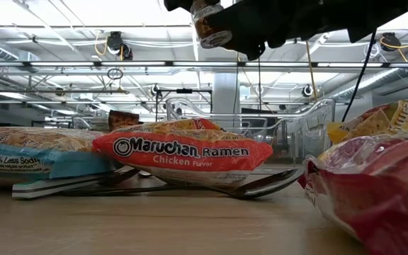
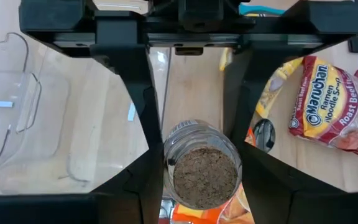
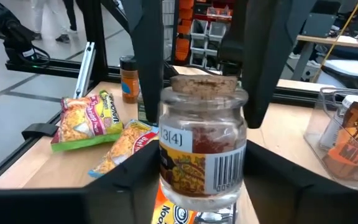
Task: Pick & Place Food Item
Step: Put the brown seasoning bottle into the top left transparent container
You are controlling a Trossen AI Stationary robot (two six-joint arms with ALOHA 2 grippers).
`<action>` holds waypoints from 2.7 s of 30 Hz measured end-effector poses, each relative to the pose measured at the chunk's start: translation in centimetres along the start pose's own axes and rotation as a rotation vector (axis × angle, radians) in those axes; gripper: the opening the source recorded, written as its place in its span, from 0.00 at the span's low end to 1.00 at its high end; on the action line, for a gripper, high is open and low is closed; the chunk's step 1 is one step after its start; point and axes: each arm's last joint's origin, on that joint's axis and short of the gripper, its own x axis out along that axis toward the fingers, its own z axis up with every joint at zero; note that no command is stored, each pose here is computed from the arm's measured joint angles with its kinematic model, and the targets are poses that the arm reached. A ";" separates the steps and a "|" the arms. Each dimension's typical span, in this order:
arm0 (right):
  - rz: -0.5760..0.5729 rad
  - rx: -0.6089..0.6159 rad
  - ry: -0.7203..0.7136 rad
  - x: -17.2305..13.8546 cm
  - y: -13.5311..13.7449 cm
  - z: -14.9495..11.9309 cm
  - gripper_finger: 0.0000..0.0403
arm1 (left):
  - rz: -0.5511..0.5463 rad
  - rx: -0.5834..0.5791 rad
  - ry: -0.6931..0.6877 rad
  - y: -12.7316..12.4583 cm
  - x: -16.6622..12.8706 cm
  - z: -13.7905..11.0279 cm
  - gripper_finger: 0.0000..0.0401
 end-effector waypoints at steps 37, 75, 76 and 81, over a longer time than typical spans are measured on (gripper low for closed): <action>-0.138 0.003 -0.045 -1.2 -3.8 1.9 0.43 | 0.154 0.000 -0.322 -0.2 -4.9 -1.1 0.93; -0.124 -0.059 -0.071 -1.2 -3.3 2.1 0.43 | -0.005 -0.148 -0.190 5.0 -2.9 -0.3 0.43; -0.127 -0.066 -0.070 -1.2 -3.3 2.1 0.43 | -0.004 -0.153 -0.194 5.1 -2.9 -0.3 0.42; -0.166 -0.054 -0.084 -1.2 -3.5 2.4 0.52 | 0.005 -0.170 -0.223 5.8 -4.7 -0.2 0.33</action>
